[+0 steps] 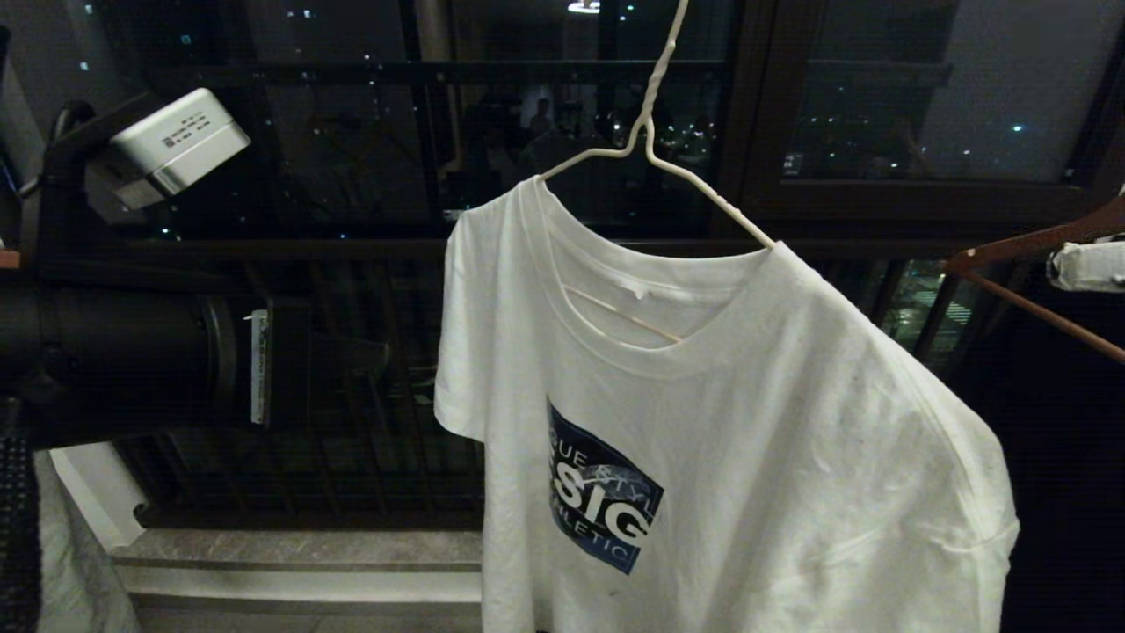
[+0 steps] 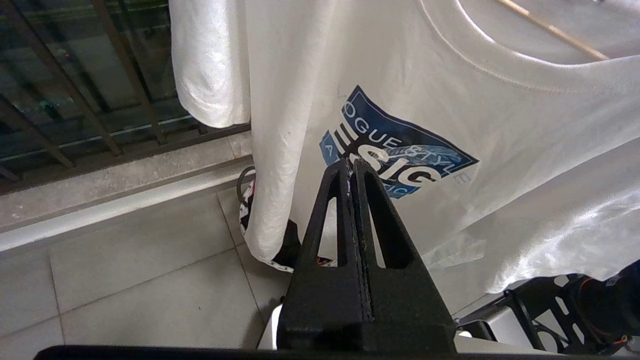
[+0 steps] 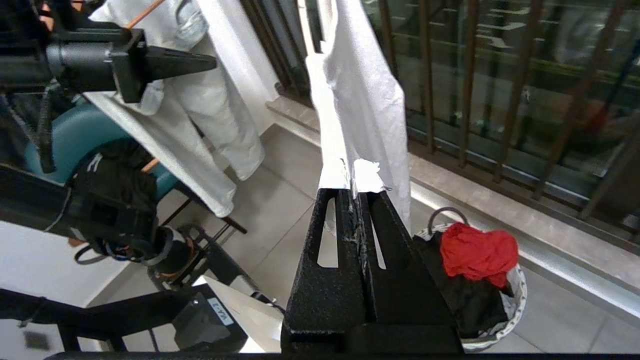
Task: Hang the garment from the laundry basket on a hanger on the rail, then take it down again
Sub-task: Take the clothes off the clothes rack
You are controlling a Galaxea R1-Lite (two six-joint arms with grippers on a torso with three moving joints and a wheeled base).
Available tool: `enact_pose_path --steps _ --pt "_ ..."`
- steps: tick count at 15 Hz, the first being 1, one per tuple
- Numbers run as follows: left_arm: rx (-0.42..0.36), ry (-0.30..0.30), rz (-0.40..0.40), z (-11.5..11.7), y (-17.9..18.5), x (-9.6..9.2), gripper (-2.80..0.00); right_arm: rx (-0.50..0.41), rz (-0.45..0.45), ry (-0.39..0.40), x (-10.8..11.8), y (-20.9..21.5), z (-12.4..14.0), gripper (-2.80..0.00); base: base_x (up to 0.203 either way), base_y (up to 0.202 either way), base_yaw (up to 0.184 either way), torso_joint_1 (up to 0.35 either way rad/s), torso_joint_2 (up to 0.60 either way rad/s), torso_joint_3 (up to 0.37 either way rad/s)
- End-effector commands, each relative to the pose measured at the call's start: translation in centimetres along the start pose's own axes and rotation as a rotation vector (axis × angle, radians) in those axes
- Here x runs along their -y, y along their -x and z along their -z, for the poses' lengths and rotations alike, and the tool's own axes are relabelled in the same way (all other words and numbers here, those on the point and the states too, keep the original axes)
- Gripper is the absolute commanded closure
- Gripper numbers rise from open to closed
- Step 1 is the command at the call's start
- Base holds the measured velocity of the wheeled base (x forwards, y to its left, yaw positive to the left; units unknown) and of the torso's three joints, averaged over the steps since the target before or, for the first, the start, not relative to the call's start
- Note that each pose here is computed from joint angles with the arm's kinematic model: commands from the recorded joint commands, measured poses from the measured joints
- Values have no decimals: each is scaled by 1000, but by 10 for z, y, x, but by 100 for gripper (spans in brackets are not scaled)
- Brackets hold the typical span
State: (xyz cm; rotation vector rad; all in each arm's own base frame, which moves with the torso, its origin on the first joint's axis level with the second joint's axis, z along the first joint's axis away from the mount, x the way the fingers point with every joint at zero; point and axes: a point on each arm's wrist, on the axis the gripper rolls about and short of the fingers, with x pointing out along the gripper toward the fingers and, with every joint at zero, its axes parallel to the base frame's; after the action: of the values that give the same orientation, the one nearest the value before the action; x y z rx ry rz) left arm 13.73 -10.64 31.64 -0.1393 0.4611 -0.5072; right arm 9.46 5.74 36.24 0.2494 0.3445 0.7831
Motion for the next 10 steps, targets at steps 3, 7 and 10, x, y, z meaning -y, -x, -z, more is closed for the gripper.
enact_pose_path --steps 3,7,10 --pt "-10 1 -6 1 -4 0 0 -16 -22 -1 -1 -15 -8 0 0 0 0 0 0 0" --pt "-10 1 -9 1 -4 0 0 19 -57 20 -2 -29 -18 0 0 0 0 0 0 0" --pt "-7 2 -10 1 -3 0 0 24 -64 28 -2 -54 -27 0 0 0 0 0 0 0"
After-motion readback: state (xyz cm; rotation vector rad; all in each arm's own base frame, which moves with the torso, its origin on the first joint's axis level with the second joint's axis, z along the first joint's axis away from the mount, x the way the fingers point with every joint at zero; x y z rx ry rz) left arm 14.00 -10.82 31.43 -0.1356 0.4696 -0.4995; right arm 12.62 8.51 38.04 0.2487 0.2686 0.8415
